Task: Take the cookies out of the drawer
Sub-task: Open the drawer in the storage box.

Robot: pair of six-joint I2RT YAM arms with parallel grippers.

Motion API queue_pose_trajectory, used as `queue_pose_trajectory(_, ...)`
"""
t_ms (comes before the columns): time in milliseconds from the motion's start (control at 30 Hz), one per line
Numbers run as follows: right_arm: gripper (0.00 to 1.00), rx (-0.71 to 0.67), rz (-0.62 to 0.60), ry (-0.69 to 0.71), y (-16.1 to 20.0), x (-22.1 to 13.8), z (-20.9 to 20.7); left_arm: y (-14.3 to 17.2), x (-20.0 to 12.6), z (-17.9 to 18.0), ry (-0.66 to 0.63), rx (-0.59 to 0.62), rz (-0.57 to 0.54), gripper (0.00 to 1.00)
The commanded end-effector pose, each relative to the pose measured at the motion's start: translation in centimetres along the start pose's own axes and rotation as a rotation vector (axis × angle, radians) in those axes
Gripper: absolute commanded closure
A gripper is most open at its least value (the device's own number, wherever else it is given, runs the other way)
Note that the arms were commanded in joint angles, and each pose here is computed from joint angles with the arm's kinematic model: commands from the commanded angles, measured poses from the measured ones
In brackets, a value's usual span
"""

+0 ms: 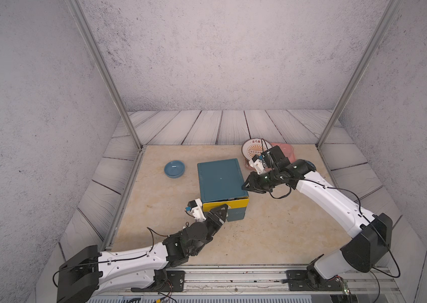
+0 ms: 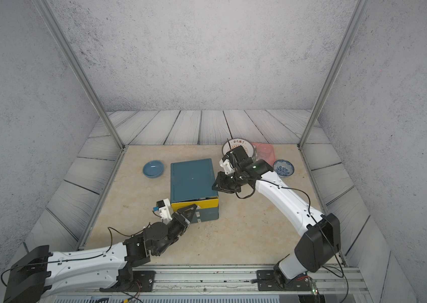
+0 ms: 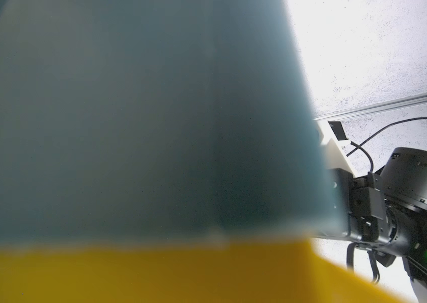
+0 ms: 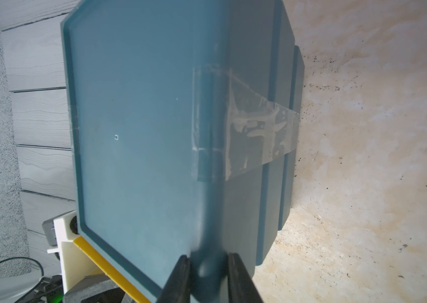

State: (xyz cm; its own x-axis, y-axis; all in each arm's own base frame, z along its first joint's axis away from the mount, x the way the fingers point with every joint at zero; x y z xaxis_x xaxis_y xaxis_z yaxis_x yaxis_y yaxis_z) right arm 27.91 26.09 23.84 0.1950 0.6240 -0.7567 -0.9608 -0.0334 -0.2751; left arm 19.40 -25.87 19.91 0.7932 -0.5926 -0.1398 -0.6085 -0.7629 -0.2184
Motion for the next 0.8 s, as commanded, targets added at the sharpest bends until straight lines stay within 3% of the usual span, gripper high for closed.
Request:
queue_pose_trajectory(0, 0.74, 0.043, 0.053, 0.053, 1.3, 0.7, -1.6, -1.3, -0.8, 1.5, -0.025, 0.020, -0.076, 0.62)
queue_pose_trajectory(133, 0.74, 0.025, 0.057, 0.055, 1.7, 0.0, -1.5, -2.9, -2.2, 2.4, -0.035, 0.010, -0.133, 0.62)
queue_pose_trajectory(233, 0.74, 0.033, 0.056, 0.052, 1.9, 0.0, -1.5, -3.0, -2.9, 2.1, -0.035, 0.025, -0.106, 0.61)
queue_pose_trajectory(500, 0.74, 0.057, 0.055, 0.061, 1.8, 0.5, -1.6, -0.7, -3.1, 1.5, -0.037, 0.048, -0.049, 0.62)
queue_pose_trajectory(767, 0.73, 0.069, 0.034, 0.075, 2.0, 0.0, -1.4, 0.7, -4.0, 2.2, -0.054, 0.030, -0.086, 0.62)
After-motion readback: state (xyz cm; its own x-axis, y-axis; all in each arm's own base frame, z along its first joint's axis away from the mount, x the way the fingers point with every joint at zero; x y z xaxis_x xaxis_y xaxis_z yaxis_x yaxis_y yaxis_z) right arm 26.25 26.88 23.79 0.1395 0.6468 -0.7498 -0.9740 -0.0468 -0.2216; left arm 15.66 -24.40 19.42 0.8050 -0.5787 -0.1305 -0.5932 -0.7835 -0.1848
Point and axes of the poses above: each gripper's point midway between its finger pads, its own x axis out along the fingers, its own z axis along the line the jaws close on, y = z × x, the point moved 1 cm from there along -x, back along the fingers
